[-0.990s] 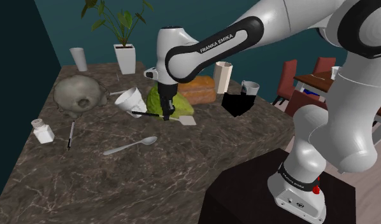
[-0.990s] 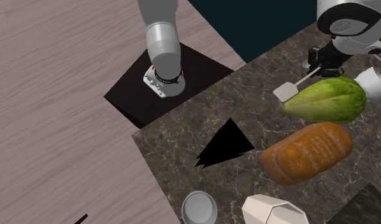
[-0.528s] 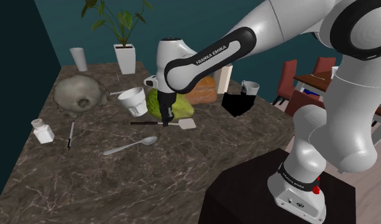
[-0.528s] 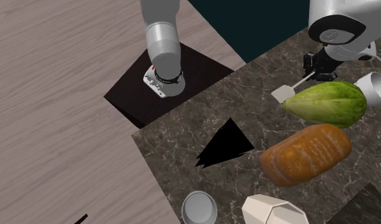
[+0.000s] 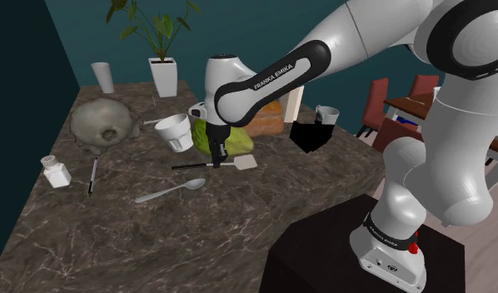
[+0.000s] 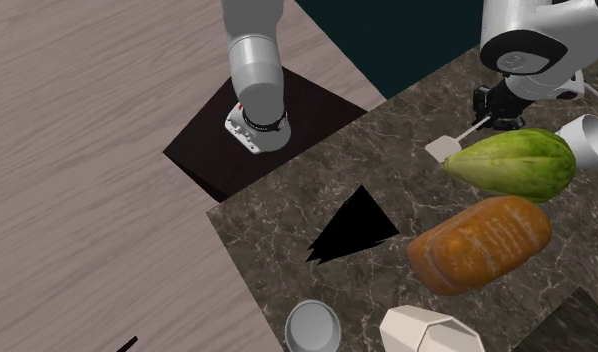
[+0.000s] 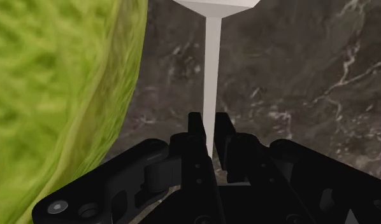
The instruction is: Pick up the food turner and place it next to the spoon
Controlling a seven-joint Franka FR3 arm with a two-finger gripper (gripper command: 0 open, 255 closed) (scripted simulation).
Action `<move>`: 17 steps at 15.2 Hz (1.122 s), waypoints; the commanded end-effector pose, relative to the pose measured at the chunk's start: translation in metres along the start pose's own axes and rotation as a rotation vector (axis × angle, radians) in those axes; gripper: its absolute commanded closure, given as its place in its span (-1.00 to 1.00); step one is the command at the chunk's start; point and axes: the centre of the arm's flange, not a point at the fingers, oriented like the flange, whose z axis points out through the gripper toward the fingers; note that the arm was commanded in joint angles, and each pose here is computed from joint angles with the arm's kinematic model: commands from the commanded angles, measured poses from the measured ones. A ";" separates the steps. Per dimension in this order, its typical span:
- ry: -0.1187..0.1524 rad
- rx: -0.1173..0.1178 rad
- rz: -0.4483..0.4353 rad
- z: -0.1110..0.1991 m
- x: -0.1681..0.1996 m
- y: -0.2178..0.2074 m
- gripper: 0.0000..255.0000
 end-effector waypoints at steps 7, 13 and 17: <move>-0.007 0.004 0.005 0.004 -0.003 0.001 -1.00; -0.007 0.004 0.005 -0.046 -0.003 0.001 -1.00; -0.007 0.004 0.005 -0.046 -0.003 0.001 -1.00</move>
